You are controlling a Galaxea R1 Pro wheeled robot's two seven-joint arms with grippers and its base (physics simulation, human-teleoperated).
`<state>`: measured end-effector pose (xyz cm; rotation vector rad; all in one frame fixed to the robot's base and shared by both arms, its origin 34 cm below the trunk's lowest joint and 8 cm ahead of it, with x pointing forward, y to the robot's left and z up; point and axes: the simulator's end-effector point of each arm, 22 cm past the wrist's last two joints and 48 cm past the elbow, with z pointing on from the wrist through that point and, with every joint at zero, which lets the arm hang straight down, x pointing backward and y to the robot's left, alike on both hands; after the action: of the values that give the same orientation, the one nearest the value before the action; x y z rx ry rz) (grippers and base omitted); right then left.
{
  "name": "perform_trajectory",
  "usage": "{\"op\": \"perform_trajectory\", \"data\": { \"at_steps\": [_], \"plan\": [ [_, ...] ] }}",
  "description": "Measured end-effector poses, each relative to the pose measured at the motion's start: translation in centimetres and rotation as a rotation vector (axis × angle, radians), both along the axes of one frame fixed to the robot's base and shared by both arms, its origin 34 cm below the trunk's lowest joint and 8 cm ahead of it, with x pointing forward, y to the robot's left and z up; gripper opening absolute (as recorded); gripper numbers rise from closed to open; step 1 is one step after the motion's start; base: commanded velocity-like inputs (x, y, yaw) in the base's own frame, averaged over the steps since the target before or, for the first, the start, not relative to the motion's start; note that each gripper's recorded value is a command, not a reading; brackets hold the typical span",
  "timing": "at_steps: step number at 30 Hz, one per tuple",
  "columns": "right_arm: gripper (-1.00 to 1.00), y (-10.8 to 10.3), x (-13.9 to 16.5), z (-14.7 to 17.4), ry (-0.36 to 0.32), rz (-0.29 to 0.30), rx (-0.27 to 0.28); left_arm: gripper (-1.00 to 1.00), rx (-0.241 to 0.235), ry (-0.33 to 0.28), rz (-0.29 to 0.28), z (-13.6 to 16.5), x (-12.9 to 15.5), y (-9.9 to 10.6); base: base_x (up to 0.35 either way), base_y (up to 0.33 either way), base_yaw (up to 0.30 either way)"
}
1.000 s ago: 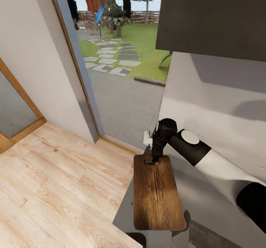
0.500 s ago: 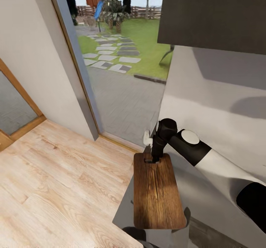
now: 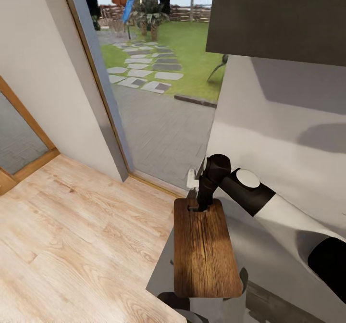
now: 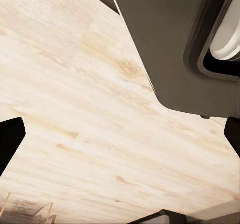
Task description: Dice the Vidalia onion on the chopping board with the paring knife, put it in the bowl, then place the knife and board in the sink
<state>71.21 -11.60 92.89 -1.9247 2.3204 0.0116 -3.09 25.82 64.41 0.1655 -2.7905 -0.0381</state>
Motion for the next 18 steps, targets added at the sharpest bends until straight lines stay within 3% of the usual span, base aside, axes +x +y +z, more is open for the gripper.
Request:
{"op": "perform_trajectory", "data": {
  "at_steps": [18],
  "plan": [
    [1.0,-0.2,0.14,-0.43,0.001,-0.004,-0.002,1.0,-0.001,0.011,-0.001,0.19,-0.52,-0.01,0.0,0.0,0.0]
  ]
}}
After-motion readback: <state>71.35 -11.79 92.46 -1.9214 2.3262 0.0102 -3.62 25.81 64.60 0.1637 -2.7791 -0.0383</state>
